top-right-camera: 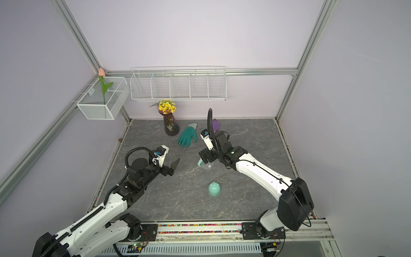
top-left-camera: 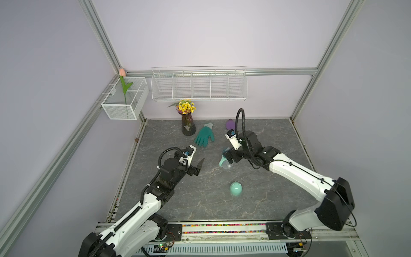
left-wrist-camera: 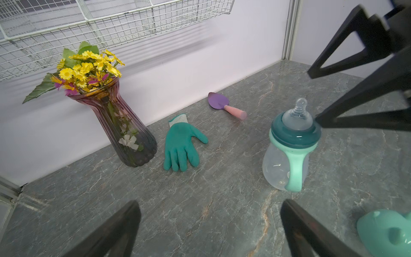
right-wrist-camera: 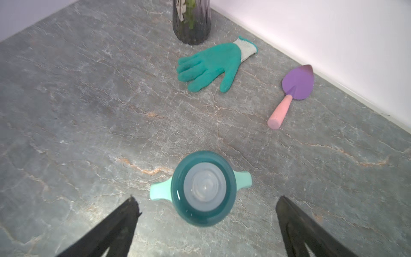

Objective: Assemble the baby bottles
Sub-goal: Place the baby bottle at the center of the board, then pick up the lid from the center of the board.

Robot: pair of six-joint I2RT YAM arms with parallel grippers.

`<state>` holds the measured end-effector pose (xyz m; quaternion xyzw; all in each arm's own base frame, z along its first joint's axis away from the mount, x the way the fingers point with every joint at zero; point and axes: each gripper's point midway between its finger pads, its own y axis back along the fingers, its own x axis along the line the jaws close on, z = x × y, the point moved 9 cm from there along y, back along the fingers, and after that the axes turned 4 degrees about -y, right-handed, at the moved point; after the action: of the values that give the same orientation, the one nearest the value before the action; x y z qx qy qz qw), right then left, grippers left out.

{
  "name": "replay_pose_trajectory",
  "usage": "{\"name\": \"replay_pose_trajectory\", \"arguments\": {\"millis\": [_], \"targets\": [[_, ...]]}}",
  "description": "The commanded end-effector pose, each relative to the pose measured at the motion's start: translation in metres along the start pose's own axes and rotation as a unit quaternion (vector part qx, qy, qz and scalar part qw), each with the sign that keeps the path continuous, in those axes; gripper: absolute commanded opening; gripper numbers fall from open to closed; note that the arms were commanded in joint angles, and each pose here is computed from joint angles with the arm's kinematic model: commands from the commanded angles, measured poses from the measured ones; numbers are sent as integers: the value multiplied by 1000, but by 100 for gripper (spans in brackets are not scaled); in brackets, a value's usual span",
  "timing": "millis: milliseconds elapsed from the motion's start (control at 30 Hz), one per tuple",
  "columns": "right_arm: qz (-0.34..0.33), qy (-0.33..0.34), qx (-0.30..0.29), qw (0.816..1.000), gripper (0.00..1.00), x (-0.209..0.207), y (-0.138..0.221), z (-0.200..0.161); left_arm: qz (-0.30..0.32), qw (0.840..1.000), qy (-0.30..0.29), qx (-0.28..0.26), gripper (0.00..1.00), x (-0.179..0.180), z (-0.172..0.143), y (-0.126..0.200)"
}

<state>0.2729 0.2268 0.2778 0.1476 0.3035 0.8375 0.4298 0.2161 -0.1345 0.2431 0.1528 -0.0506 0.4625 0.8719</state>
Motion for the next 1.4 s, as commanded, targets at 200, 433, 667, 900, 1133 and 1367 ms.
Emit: {"name": "replay_pose_trajectory", "arguments": {"millis": [200,433,667,900,1133,1367], "targets": [[19,-61,55,996,96,19,37,-70,54,998,28,-3,99,13,10,0],[4,-111,120,987,97,32,20,-136,66,997,40,-1,99,16,10,1],[-57,-185,114,974,96,33,14,-149,56,998,41,-1,99,14,10,0],[-96,-218,138,962,90,46,0,-156,52,998,40,0,99,13,9,0],[-103,-215,151,959,88,62,-11,-159,47,998,37,2,99,12,8,-1],[-124,-221,166,953,87,63,-18,-161,47,998,37,4,99,12,7,0]]}}
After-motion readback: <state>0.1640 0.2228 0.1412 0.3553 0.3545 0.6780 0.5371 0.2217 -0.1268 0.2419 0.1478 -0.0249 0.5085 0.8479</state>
